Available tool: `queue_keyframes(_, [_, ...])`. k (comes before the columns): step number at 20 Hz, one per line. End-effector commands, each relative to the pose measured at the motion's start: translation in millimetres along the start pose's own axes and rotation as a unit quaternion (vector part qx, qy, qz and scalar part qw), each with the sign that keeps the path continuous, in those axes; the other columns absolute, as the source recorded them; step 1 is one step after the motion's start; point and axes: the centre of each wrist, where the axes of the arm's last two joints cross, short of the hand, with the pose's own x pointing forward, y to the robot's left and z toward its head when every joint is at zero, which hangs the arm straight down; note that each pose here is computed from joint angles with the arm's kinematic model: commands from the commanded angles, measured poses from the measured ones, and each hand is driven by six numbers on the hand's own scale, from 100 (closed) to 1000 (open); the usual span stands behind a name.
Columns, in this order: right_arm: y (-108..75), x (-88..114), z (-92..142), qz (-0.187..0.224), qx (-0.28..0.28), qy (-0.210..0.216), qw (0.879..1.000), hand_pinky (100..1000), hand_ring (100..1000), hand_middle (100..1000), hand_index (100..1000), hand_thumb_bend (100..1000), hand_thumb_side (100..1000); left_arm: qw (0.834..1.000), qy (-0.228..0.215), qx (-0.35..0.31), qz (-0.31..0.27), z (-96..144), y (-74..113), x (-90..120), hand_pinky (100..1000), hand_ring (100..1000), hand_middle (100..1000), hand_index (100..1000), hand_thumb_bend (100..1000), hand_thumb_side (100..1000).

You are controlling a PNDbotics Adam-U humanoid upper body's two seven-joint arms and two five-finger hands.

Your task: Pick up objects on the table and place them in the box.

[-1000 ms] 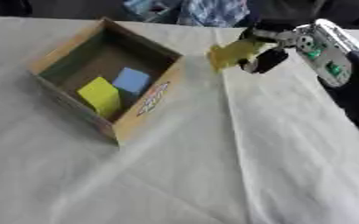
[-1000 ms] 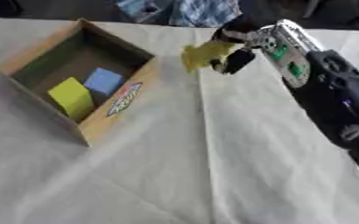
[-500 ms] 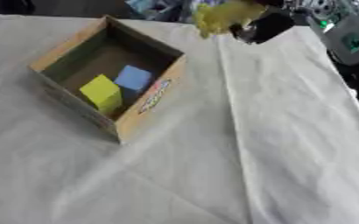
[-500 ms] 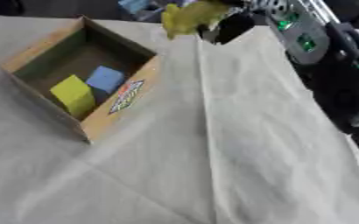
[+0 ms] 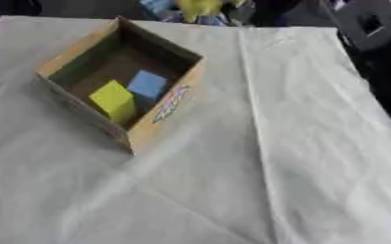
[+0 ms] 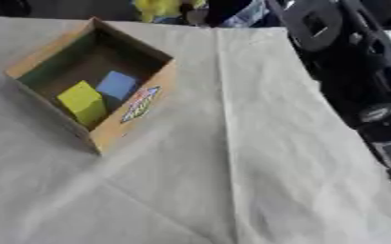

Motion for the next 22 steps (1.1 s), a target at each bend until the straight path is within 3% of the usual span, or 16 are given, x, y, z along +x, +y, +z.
queue_keyframes(1, [-4.0,8.1,-13.1,0.006,0.000,-0.001,1.000,838,809,555,798,100,327,1.000,-0.013,-0.002,0.002,-3.9,0.7,5.3,612,844,1000,667,222,935])
queue_keyframes(16, [43.8,27.5,-81.5,-0.024,0.045,-0.013,0.999,842,813,569,824,100,465,1.000,-0.014,-0.003,0.018,-4.5,-4.2,7.5,612,846,1000,667,224,936])
queue_keyframes(22, [61.4,31.0,-96.2,-0.006,0.070,-0.012,0.997,863,837,618,843,100,489,1.000,-0.014,-0.004,0.021,-5.0,-5.3,8.2,612,846,1000,667,224,935])
